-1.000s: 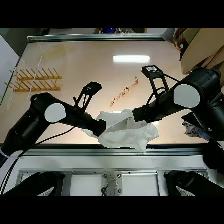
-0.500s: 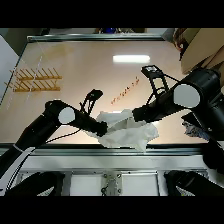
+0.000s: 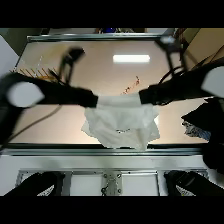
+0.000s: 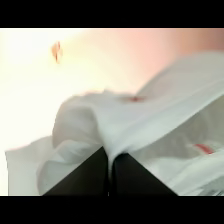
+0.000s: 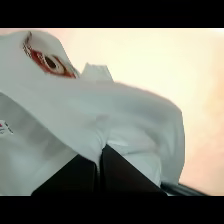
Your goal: Fold the clothes and pants, and hang the long-sleeved shirts on hangers.
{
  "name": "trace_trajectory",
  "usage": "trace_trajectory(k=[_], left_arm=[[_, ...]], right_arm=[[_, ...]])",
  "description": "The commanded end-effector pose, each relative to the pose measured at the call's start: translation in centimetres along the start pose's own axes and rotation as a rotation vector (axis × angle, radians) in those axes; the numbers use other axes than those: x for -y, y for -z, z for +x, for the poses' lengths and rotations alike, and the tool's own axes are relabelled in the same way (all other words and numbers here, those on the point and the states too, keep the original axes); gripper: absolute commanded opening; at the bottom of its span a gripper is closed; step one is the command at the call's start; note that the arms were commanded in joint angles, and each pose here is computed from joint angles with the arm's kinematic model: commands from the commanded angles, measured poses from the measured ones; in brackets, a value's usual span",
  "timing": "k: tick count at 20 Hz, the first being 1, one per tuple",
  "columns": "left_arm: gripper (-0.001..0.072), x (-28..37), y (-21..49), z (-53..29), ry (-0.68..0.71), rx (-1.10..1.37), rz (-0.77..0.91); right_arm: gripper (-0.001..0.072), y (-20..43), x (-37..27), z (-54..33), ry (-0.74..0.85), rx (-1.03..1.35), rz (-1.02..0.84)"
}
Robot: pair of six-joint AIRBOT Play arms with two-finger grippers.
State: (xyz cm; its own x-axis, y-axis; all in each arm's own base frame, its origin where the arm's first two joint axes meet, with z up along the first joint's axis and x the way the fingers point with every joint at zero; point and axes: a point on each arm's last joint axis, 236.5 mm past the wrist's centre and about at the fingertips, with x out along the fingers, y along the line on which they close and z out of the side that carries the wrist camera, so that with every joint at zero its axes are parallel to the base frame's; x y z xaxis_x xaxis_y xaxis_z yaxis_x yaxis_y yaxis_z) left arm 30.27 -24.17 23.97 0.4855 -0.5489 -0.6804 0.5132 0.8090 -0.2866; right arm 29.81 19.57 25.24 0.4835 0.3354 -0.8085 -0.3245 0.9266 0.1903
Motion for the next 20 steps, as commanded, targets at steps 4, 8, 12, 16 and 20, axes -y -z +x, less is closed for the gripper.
trace_trajectory(k=[4,8,12,16,20], left_arm=[[0.0015,12.8,-12.0,-23.3,0.282,0.659,0.215],[0.0015,16.5,-13.3,-29.6,0.423,0.9,0.266],[0.0015,16.2,-13.3,-32.7,0.455,1.02,0.24],[0.0015,16.7,-13.7,-32.0,0.441,0.976,0.268],[0.0015,12.3,-15.9,-25.7,0.166,0.887,0.286]], right_arm=[[0.0016,-10.3,-5.6,-19.7,-0.3,0.69,-0.041],[0.0015,-10.0,-7.0,-28.2,-0.438,0.927,-0.042],[0.0016,-9.2,-7.1,-31.6,-0.482,1.005,-0.04],[0.0016,-9.4,-8.0,-30.4,-0.537,0.963,-0.008],[0.0016,-10.2,-7.5,-23.4,-0.497,0.81,0.081]])
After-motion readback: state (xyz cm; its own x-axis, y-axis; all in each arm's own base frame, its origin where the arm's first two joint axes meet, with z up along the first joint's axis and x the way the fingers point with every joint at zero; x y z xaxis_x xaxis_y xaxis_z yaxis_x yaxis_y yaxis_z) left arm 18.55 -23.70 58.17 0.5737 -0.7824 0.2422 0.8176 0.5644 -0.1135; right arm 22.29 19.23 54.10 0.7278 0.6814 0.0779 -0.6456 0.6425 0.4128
